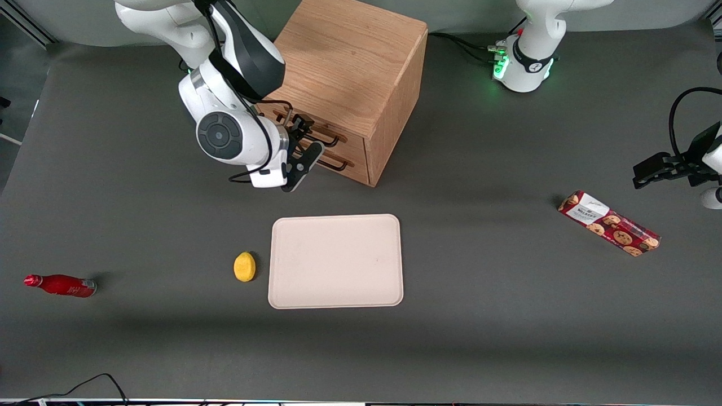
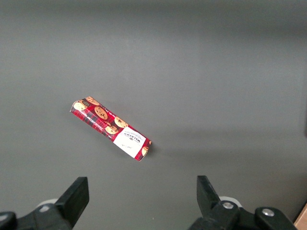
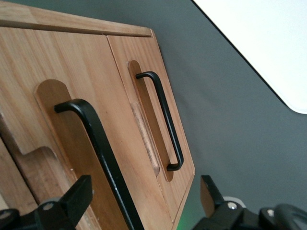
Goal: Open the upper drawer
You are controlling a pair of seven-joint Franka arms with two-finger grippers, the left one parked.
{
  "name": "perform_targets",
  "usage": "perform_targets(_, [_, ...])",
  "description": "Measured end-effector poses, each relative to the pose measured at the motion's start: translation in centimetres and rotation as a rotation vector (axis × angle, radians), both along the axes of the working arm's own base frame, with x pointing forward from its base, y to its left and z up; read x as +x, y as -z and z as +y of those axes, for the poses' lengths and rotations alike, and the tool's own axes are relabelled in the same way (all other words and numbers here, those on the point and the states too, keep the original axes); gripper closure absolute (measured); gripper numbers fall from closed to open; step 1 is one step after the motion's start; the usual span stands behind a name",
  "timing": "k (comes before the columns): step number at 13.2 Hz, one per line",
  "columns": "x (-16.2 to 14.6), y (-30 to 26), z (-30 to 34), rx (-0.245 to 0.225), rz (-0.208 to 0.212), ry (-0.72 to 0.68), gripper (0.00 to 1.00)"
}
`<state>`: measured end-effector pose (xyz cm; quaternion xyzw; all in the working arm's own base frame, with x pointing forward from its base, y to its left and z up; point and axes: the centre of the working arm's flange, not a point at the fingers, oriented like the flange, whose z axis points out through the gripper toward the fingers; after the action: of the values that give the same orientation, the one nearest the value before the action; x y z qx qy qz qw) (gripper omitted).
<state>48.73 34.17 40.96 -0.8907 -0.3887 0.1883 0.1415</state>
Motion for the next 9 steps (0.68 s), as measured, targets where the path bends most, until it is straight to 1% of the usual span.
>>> perform_targets(4, [-0.6,0.9,0.5,-0.001,0.008,-0.010,0.00])
perform_targets(9, [-0.9,2.4,0.0,-0.016,0.028,-0.003,0.00])
